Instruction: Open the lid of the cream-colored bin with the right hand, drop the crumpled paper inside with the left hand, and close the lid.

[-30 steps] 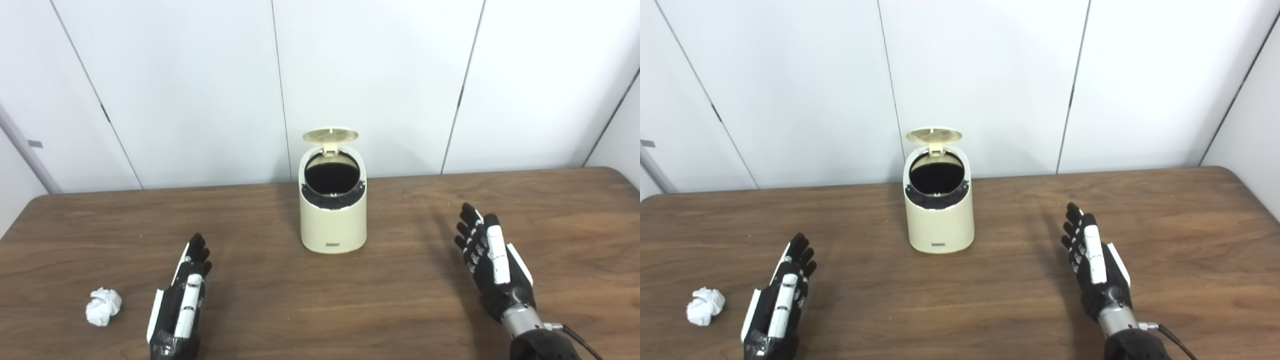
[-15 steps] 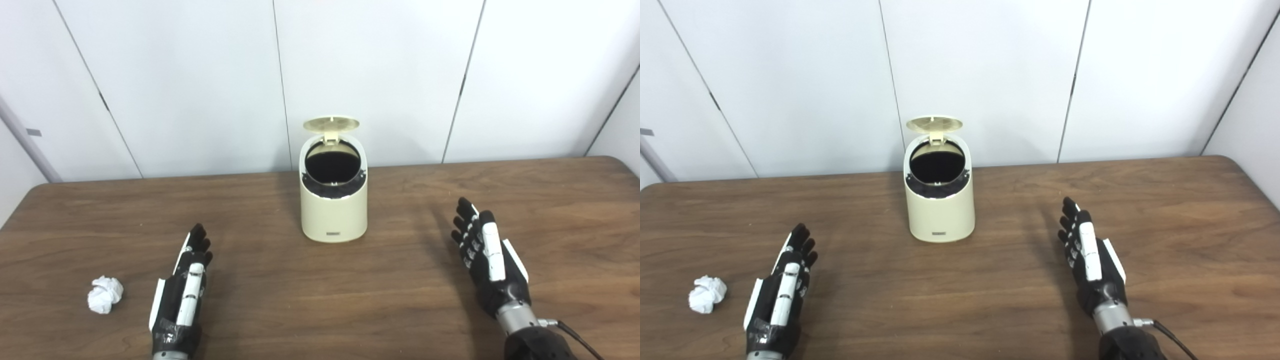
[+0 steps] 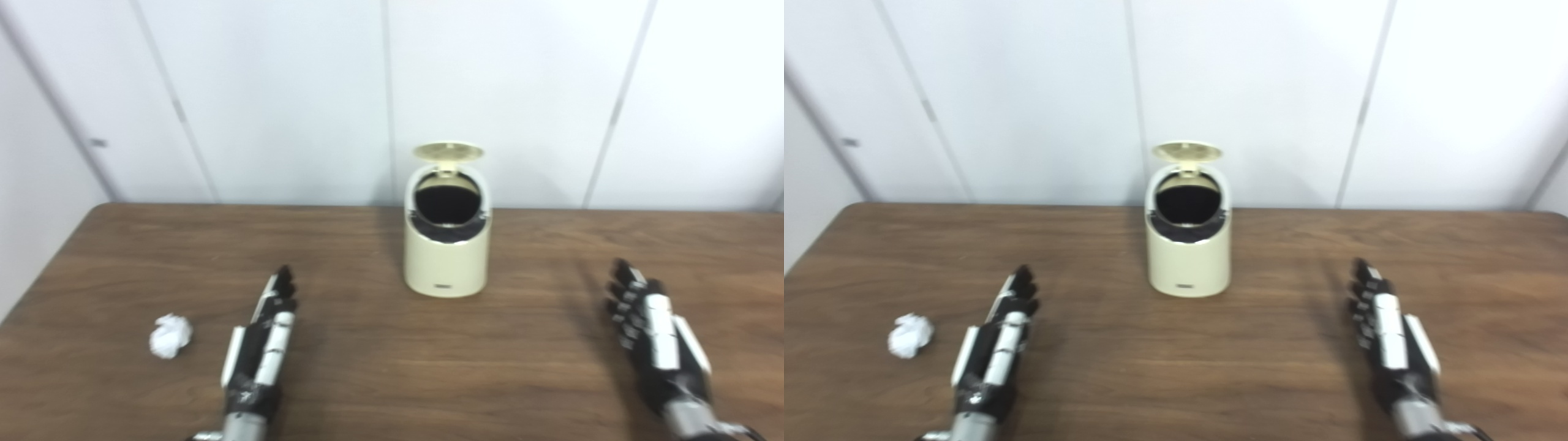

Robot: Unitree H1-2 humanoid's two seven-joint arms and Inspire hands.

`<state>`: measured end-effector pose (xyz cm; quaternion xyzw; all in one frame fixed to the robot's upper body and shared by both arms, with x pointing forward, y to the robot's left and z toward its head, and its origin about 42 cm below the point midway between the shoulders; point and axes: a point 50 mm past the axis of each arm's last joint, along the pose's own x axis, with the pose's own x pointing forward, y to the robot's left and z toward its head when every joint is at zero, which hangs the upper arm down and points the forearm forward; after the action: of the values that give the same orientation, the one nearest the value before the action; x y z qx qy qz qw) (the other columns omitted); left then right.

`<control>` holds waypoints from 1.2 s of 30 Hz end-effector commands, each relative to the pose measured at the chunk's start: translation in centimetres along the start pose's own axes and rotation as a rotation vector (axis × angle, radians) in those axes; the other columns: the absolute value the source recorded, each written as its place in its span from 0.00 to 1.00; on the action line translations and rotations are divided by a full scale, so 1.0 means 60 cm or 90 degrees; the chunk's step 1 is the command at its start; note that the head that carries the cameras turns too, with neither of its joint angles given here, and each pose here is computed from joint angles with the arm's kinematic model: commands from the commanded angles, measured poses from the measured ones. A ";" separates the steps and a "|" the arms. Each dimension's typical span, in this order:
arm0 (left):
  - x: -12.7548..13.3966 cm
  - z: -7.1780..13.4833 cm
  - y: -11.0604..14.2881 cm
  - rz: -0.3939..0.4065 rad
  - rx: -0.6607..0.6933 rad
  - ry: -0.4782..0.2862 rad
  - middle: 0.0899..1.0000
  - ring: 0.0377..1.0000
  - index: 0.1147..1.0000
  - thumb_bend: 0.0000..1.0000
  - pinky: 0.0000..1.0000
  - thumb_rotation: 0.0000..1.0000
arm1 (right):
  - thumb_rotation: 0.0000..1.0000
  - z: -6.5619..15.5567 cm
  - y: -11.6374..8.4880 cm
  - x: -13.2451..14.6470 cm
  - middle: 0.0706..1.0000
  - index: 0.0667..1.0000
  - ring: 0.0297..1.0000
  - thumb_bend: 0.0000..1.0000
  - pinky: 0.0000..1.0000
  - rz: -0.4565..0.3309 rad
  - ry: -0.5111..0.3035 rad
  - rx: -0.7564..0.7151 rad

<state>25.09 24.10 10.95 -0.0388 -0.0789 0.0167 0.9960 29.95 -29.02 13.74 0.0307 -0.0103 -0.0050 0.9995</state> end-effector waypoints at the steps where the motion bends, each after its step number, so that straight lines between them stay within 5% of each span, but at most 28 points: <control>1: -0.040 -0.042 -0.017 0.015 -0.020 0.068 0.99 1.00 0.98 0.37 1.00 0.74 | 1.00 0.029 -0.004 0.013 1.00 0.98 1.00 0.47 1.00 0.017 -0.060 -0.006; 23: -0.025 -0.043 -0.051 0.025 -0.006 0.072 0.97 1.00 0.97 0.43 1.00 0.72 | 1.00 0.065 -0.012 0.019 1.00 0.97 1.00 0.47 1.00 0.015 -0.056 0.020; 36: -0.023 -0.033 -0.054 0.024 0.021 0.072 0.98 1.00 0.97 0.37 1.00 0.74 | 1.00 0.082 -0.005 0.017 1.00 0.95 1.00 0.45 1.00 0.017 -0.052 0.019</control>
<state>25.39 21.69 10.84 -0.0204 -0.0580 0.0326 0.9976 30.12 -29.84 16.48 0.0462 -0.0092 0.0033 0.9989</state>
